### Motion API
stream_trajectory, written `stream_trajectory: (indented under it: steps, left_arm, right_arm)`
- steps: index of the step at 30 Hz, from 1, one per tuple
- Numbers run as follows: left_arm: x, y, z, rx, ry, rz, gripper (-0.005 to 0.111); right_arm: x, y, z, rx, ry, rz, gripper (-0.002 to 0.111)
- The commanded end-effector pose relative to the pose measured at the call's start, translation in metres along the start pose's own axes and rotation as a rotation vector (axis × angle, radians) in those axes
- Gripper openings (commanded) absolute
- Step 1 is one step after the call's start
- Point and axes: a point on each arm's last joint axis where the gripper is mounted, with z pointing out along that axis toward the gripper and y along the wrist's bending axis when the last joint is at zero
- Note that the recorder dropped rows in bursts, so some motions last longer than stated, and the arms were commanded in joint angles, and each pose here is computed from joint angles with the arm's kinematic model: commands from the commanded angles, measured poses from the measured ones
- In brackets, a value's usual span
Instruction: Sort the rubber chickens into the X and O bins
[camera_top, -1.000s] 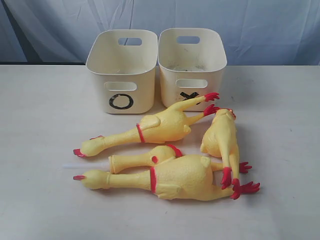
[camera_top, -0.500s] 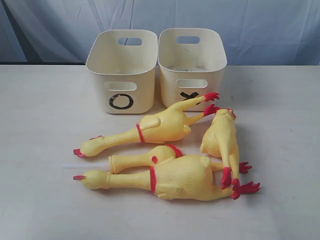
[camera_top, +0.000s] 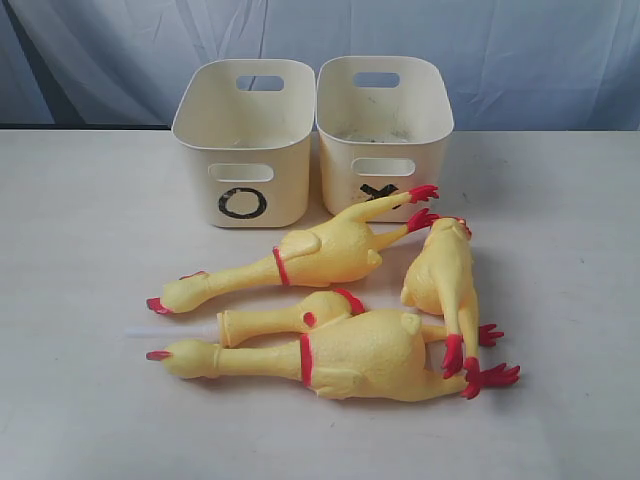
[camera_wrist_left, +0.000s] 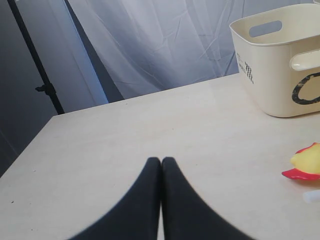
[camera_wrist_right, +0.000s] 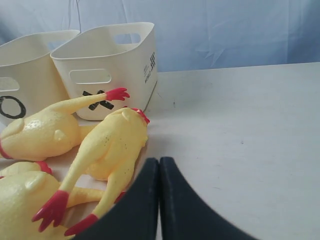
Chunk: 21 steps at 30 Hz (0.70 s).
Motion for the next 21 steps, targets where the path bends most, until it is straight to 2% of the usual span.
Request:
stream_trajectory:
  steps: [1,15,16,17,21]
  left_arm:
    - [0.001,0.000,0.000,-0.006,0.001,-0.003,0.000]
    - [0.001,0.000,0.000,-0.006,0.001,-0.003,0.000]
    - [0.001,0.000,0.000,-0.006,0.001,-0.003,0.000]
    - [0.001,0.000,0.000,-0.006,0.001,-0.003,0.000]
    - [0.001,0.000,0.000,-0.006,0.001,-0.003,0.000]
  right_arm:
    - [0.000,0.000,0.000,0.005,-0.010,-0.002,0.000]
    - [-0.015,-0.001,-0.002,0.015,-0.172,0.020,0.000]
    - [-0.016,-0.001,-0.002,0.004,-0.190,0.084,0.000]
    - [-0.017,0.000,-0.002,-0.028,-0.198,0.235,0.000]
    - [-0.025,-0.001,-0.004,-0.055,-0.280,0.474,0.000]
